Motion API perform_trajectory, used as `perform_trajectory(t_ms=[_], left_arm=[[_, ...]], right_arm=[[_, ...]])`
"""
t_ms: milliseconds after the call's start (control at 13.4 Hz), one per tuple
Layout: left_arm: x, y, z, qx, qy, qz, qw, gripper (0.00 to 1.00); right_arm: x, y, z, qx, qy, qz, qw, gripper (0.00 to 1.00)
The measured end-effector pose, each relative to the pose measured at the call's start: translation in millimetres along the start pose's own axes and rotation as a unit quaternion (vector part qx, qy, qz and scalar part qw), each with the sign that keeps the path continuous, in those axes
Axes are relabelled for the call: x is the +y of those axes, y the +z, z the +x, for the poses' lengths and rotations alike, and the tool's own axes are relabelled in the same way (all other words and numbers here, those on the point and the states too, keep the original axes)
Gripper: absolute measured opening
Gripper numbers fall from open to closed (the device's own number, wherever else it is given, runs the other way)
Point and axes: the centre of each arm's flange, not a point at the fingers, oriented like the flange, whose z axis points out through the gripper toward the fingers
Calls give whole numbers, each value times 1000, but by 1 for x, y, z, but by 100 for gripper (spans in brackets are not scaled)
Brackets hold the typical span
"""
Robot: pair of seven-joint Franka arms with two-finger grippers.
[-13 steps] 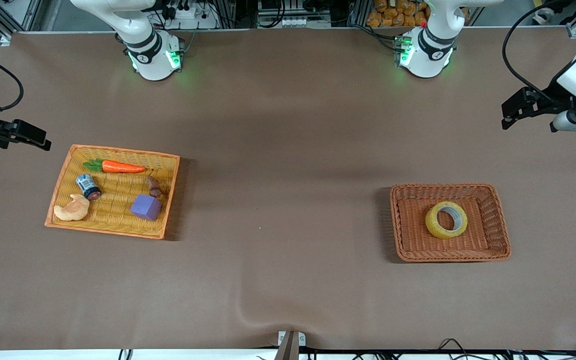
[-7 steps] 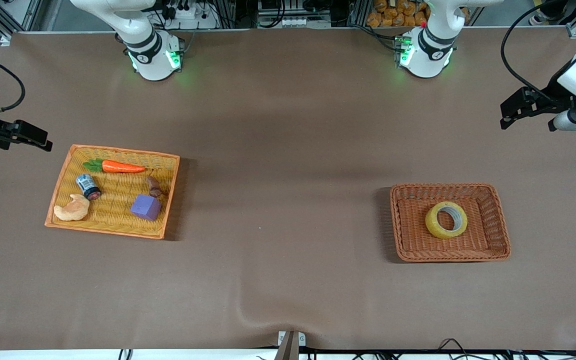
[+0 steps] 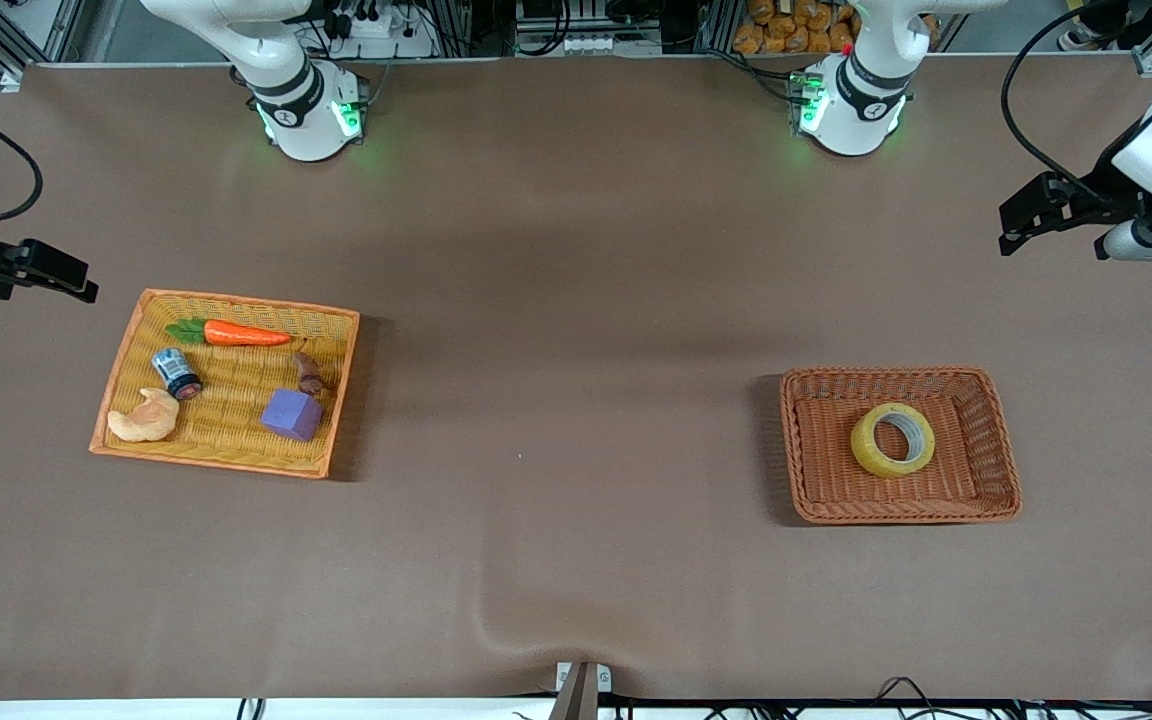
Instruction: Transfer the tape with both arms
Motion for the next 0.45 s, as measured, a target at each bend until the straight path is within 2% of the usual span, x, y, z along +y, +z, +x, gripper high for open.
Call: perform_trajectory(t_ms=[449], left_arm=[[6,1,-1,-4,5,0,1000,100]], right_arm=[[13,0,0,0,2,1,1000,100]])
